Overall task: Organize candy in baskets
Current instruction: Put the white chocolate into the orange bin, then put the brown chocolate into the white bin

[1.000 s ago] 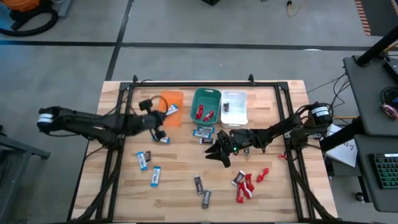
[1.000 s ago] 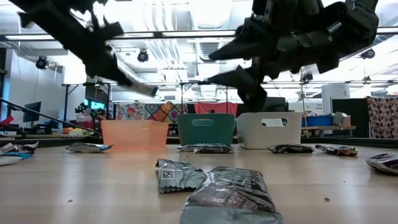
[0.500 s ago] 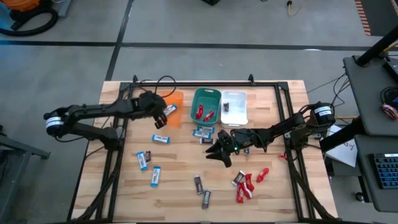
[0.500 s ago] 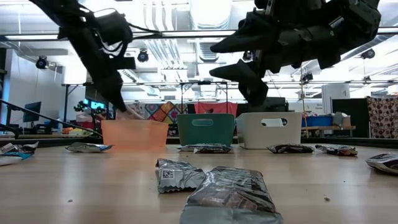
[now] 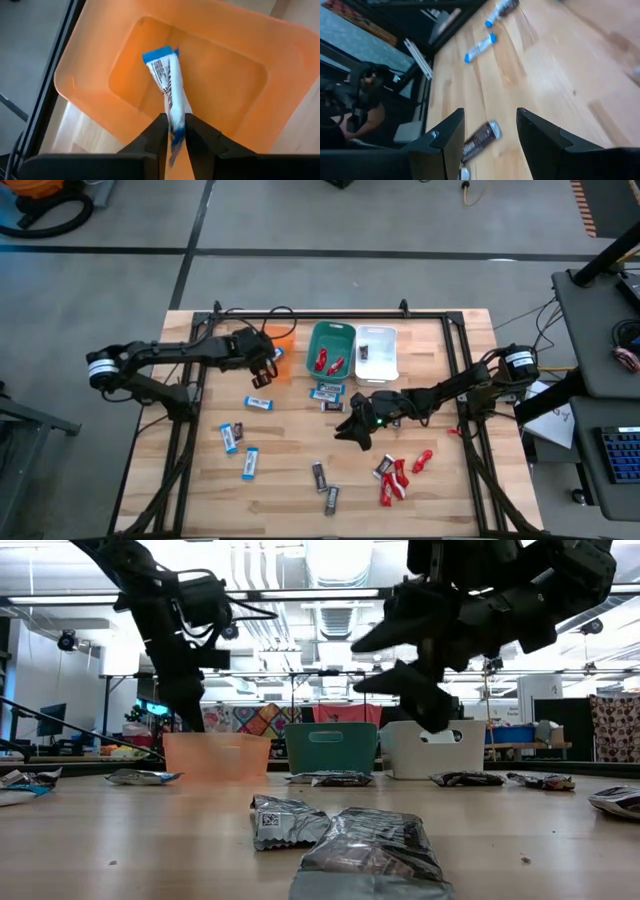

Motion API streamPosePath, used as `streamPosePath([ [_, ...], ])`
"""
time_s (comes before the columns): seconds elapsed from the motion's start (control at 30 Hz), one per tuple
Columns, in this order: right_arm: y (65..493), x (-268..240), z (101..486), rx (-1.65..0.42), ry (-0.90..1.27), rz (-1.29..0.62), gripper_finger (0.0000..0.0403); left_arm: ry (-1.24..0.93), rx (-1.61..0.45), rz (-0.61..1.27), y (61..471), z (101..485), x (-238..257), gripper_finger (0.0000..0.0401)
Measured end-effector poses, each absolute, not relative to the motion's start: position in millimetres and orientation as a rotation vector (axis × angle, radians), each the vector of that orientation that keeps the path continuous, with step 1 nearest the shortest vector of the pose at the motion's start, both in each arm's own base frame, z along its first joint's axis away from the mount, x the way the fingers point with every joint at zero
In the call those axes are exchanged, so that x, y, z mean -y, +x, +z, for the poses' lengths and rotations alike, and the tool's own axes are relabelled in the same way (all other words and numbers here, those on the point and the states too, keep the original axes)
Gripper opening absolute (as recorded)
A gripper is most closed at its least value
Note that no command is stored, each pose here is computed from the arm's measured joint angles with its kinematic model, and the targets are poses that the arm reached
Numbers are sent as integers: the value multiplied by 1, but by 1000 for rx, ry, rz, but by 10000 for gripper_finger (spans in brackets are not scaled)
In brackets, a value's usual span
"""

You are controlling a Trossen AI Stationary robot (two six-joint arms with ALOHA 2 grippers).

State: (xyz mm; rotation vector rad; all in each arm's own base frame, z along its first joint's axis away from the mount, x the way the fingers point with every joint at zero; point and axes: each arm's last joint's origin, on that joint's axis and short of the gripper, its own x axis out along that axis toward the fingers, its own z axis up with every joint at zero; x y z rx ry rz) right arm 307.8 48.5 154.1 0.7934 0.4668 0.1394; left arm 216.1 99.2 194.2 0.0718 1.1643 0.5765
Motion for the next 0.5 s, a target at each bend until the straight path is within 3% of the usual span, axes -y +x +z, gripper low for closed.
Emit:
streamPosePath([
  [0.5, 316, -66, 164, -893, 824, 14, 169, 65, -1085, 628, 214, 211, -97, 98],
])
